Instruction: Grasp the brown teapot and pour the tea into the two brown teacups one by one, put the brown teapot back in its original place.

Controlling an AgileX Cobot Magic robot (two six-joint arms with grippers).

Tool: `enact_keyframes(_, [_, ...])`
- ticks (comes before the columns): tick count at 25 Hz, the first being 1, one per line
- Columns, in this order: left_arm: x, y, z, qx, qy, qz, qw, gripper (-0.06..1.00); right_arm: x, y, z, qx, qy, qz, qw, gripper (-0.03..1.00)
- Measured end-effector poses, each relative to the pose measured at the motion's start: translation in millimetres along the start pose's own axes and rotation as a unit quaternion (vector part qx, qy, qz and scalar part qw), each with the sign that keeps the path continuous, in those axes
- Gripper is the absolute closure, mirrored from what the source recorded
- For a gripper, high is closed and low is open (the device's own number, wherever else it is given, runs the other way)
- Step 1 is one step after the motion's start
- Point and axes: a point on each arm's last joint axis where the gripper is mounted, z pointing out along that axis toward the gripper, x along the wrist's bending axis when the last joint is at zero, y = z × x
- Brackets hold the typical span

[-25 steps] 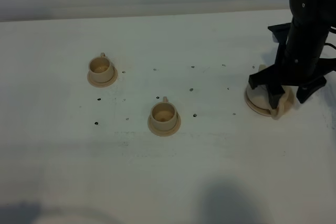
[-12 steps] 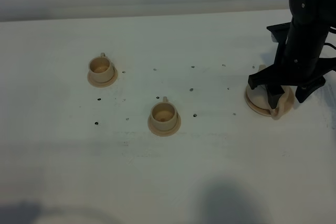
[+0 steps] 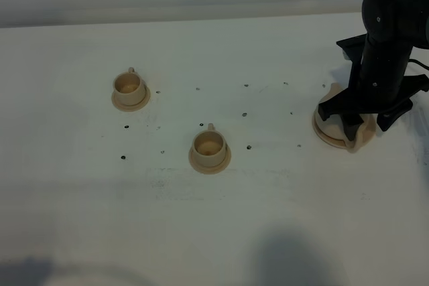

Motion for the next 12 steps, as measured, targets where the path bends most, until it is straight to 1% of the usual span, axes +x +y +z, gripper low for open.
enact_keyframes(5, [0.0,0.0,0.0,0.0,0.0,0.0,1.0,0.42,-0.7,1.7,0.0,-0.01,-0.004,-0.006,1.0,0.47])
enact_keyframes(12, [0.0,0.0,0.0,0.0,0.0,0.0,1.0,0.42,-0.7,1.7,0.0,-0.009,-0.004,-0.006,1.0,0.53])
